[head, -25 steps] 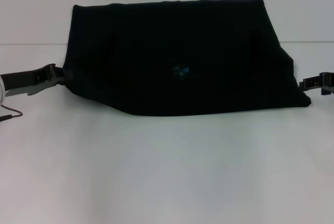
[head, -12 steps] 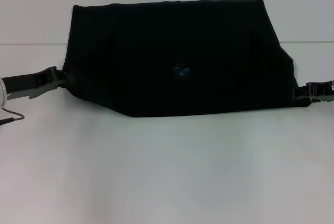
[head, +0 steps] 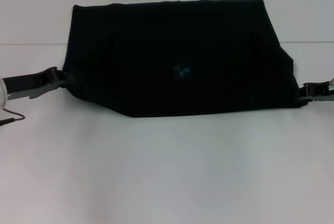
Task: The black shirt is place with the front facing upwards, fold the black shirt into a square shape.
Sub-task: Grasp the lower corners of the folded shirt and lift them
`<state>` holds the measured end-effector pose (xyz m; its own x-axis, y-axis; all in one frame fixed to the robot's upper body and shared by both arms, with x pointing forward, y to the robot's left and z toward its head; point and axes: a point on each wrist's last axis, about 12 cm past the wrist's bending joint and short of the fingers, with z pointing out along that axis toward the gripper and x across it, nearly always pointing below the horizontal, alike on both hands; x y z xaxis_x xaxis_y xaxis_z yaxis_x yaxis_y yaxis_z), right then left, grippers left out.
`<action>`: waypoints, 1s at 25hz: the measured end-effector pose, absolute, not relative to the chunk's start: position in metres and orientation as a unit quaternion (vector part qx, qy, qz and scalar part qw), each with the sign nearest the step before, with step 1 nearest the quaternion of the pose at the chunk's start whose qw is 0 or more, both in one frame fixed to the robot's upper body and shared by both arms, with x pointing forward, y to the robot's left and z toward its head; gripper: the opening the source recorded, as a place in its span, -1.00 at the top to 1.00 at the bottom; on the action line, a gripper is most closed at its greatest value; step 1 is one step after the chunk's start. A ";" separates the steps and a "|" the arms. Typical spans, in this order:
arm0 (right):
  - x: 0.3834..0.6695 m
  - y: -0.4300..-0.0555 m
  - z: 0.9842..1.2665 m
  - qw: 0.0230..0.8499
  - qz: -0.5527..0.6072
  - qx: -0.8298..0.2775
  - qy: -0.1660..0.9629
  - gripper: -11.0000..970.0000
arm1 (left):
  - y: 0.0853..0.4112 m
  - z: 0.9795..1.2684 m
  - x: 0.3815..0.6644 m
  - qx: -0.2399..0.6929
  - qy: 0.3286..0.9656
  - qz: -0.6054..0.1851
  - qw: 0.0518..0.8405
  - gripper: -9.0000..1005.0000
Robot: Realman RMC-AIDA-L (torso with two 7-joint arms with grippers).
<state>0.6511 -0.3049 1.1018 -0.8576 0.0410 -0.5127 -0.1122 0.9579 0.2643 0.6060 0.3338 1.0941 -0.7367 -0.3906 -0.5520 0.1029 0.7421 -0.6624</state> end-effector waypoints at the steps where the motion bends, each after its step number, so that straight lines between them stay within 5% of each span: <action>1: 0.651 -0.306 1.102 0.267 0.144 -0.018 0.953 0.20 | 0.334 1.094 0.606 -0.083 0.864 -0.349 0.353 0.88; 7: 0.650 -0.308 1.102 0.266 0.144 -0.016 0.953 0.70 | 0.334 1.094 0.606 -0.083 0.864 -0.349 0.353 0.88; 16: 0.643 -0.314 1.107 0.249 0.161 -0.019 0.955 0.93 | 0.334 1.100 0.601 -0.048 0.869 -0.361 0.335 0.88; 25: 0.588 -0.339 1.119 0.187 0.212 -0.034 0.958 0.93 | 0.349 1.116 0.566 0.017 0.882 -0.396 0.256 0.88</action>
<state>0.5881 -0.3390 1.1193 -0.9273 0.0139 -0.3739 -0.1452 0.9076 0.3938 0.5664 0.3491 1.1161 -0.8687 -0.1725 -0.4644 0.2322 0.6863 -0.6892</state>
